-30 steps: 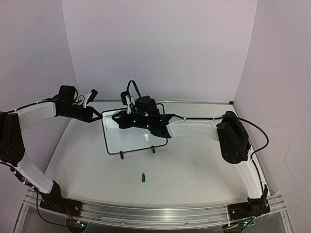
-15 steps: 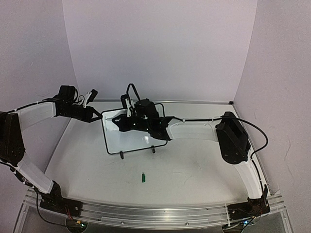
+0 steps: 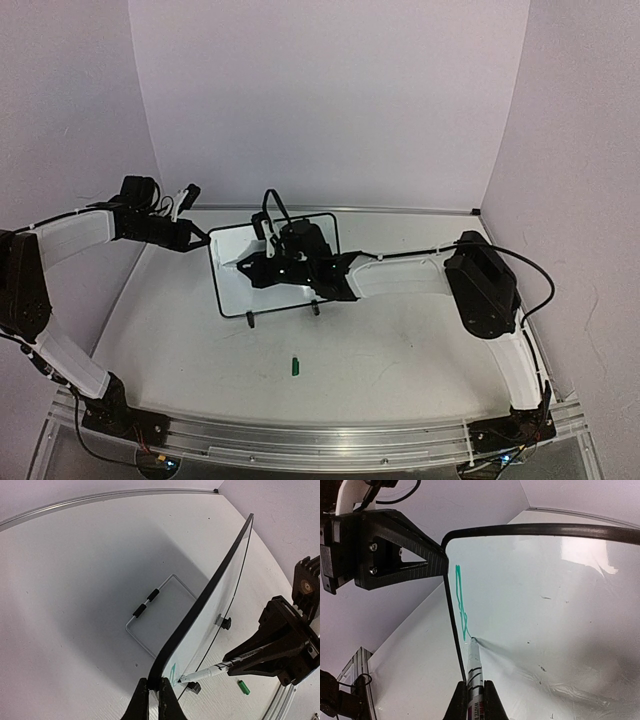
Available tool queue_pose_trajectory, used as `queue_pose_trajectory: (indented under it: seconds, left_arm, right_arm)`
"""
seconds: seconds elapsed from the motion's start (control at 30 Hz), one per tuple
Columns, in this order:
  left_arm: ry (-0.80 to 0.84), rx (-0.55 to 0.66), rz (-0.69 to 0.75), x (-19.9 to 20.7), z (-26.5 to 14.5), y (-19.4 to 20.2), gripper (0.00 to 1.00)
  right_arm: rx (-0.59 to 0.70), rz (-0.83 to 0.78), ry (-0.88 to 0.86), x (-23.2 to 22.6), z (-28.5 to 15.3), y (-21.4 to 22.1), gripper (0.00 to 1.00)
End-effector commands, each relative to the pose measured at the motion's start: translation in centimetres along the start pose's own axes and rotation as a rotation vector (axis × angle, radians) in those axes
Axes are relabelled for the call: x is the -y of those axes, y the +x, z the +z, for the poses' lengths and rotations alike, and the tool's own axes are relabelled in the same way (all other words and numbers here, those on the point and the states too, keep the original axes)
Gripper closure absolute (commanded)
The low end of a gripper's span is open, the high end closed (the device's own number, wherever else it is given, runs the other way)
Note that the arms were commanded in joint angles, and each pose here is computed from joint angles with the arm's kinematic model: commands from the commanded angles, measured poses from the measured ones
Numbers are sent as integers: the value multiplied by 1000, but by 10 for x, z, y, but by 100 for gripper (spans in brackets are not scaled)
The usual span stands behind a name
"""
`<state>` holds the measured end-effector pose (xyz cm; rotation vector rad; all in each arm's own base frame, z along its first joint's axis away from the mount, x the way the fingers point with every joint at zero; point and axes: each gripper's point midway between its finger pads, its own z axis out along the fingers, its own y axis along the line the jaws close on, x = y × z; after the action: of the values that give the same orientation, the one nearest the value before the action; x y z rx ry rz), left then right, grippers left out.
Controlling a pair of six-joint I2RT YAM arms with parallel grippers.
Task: Write a sentence on the whiteboard
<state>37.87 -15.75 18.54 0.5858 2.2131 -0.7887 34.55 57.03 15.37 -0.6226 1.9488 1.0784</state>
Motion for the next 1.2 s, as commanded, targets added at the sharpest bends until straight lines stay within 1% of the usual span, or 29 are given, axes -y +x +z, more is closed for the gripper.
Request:
queue_pose_trajectory:
  seconds: [0.0,0.13,0.33,0.47,0.73,1.17]
  left_arm:
    - [-28,45,64,3,-13,-15,100]
    - [-29,44,63,3,-12,-14,100]
    - [-36,43,63,2,-13,-14,100]
    - [-43,40,65,0,-12,-13,100]
    - [-46,40,79,1,-14,-12,100]
    - [-48,45,91,3,-16,-13,100]
  right_arm:
    - [92,0,18,-2,-14,-39,100]
    - [97,-3,-5,-7,-13,-42,100]
    - [119,-24,-139,-37,-29,-55,100]
    - [136,-35,-119,-39,-34,-66,100]
    - [92,-50,-87,-30,-21,-56,100]
    - [115,-56,-94,-33,-10,-67,100]
